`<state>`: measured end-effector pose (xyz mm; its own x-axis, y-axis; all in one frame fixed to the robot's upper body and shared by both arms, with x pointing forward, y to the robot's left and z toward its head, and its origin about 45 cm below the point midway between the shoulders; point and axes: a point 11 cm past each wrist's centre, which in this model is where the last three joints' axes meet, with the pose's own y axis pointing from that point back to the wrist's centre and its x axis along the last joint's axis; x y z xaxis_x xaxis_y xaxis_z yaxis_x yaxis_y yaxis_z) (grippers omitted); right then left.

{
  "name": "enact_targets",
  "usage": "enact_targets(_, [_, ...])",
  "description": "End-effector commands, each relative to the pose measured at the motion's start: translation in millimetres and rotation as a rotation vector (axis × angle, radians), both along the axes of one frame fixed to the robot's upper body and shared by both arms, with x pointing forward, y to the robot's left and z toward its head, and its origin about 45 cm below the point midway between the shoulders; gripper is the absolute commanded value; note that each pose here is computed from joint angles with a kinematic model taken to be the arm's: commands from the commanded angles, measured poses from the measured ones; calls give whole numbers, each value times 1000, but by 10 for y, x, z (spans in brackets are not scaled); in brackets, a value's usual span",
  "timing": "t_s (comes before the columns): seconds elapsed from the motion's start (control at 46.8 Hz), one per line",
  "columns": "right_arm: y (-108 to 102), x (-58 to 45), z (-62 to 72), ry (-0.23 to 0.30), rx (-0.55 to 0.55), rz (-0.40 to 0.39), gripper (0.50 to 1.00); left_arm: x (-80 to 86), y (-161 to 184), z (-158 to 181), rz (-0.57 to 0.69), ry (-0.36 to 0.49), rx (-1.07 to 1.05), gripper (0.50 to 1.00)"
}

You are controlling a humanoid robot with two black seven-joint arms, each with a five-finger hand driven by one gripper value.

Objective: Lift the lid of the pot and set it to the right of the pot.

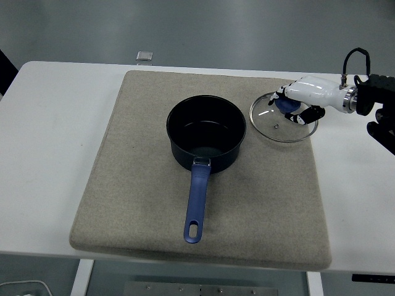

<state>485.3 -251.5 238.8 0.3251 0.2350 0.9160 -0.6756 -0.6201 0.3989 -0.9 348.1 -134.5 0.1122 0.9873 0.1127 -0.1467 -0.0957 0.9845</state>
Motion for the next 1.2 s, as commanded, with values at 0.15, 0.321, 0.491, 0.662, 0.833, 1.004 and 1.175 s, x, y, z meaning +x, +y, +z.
enact_targets(0.15, [20, -6, -18, 23, 58, -27, 901, 4, 4, 1, 0, -1, 1, 1000])
enact_targets(0.321, [21, -4, -13, 21, 61, -28, 901, 4, 4, 1, 0, -1, 1, 1000])
enact_targets(0.491, [10, 5, 8, 17, 61, -30, 901, -5, 4, 0, 0, 1, 1, 1000])
enact_targets(0.662, [-33, 48, 123, -2, 52, -34, 901, 4, -6, -1, 0, -1, -2, 1000])
enact_targets(0.833, [-128, 159, 448, -47, 32, -47, 901, 4, 4, 1, 0, -1, 1, 1000])
enact_targets(1.004, [-28, 245, 803, -95, 49, -27, 901, -5, 4, 0, 0, 1, 1, 1000])
enact_targets(1.175, [343, 192, 996, -125, 158, 53, 901, 4, -6, -1, 0, -1, -2, 1000])
